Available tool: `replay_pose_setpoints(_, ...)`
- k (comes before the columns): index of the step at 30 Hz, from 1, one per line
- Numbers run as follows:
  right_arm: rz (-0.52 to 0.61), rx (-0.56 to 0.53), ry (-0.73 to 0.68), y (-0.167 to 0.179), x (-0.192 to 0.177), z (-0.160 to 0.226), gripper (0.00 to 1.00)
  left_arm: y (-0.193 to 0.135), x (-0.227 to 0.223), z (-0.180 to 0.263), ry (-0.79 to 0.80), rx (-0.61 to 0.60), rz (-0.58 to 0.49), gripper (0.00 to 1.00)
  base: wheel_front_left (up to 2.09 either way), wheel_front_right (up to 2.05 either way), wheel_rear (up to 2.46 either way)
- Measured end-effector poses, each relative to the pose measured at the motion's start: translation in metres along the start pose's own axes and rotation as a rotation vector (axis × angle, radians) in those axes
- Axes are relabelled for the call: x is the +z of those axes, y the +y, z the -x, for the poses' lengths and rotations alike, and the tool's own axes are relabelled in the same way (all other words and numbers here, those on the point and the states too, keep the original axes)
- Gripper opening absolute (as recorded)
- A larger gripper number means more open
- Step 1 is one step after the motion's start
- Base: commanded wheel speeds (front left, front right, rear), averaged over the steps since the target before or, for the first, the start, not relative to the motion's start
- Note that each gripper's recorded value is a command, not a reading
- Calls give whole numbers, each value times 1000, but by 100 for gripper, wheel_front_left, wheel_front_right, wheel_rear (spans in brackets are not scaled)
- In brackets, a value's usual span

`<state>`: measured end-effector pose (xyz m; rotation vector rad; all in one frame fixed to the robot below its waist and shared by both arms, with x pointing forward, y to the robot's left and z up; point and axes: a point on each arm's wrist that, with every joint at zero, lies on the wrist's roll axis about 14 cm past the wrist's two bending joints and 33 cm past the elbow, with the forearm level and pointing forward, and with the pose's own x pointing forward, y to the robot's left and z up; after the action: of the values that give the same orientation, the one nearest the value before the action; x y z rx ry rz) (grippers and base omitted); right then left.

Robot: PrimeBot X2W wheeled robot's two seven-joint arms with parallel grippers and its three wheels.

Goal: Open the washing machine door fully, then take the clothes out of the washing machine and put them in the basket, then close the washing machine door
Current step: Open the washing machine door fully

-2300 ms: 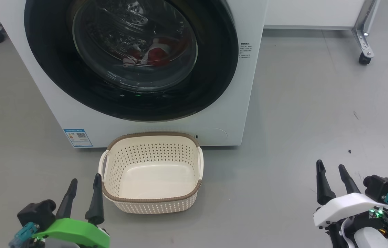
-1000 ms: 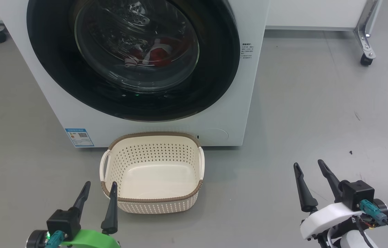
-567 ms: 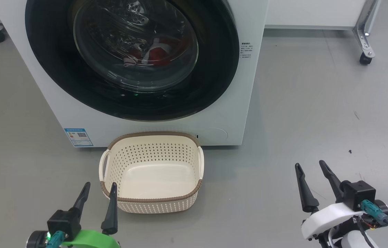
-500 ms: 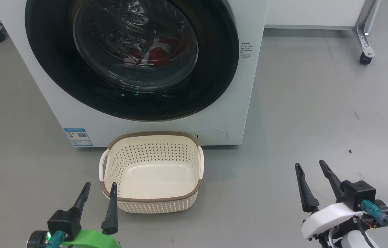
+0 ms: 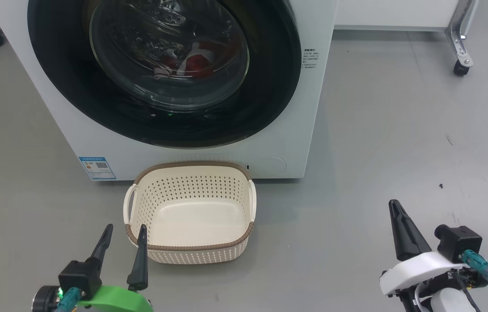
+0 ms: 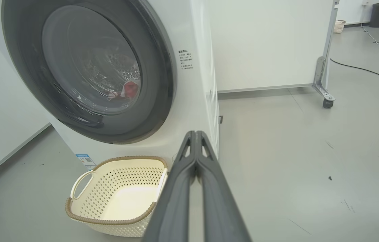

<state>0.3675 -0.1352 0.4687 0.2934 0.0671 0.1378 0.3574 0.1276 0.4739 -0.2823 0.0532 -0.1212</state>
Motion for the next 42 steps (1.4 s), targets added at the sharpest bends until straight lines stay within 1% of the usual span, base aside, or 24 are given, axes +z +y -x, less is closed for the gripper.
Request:
replay_pose_setpoints(2,-20,-8,1,-2,-1,-1,0,0,0,-2,-1,-2,-5,100,0,0,0)
replay_pose_setpoints(9,-221,-67,7,-13,-9,-10,0,-2,3,-11,-8,-11,-17,100,0,0,0)
replay_pose_setpoints(12,-326,-106,0,-22,-8,-18,0,-3,3,-15,-8,-16,-16,100,0,0,0)
replay_pose_setpoints(17,-538,-169,-23,-39,-2,-37,0,-6,3,-23,-11,-28,-22,100,0,0,0)
replay_pose_setpoints(22,-753,-202,-49,-53,7,-61,0,-8,6,-34,-21,-37,-19,100,0,0,0)
replay_pose_setpoints(25,-866,-192,-68,-55,16,-80,0,-8,7,-41,-30,-43,-20,100,0,0,0)
replay_pose_setpoints(30,-1012,-145,-90,-53,31,-115,0,-7,7,-54,-35,-45,-15,100,0,0,0)
replay_pose_setpoints(36,-1097,-63,-96,-43,47,-157,0,-7,6,-69,-41,-61,-12,100,0,0,0)
replay_pose_setpoints(37,-1115,-34,-92,-38,51,-171,0,-6,6,-74,-44,-62,-10,100,0,0,0)
replay_pose_setpoints(42,-1128,36,-70,-29,62,-205,0,-2,0,-85,-36,-61,-10,100,0,0,0)
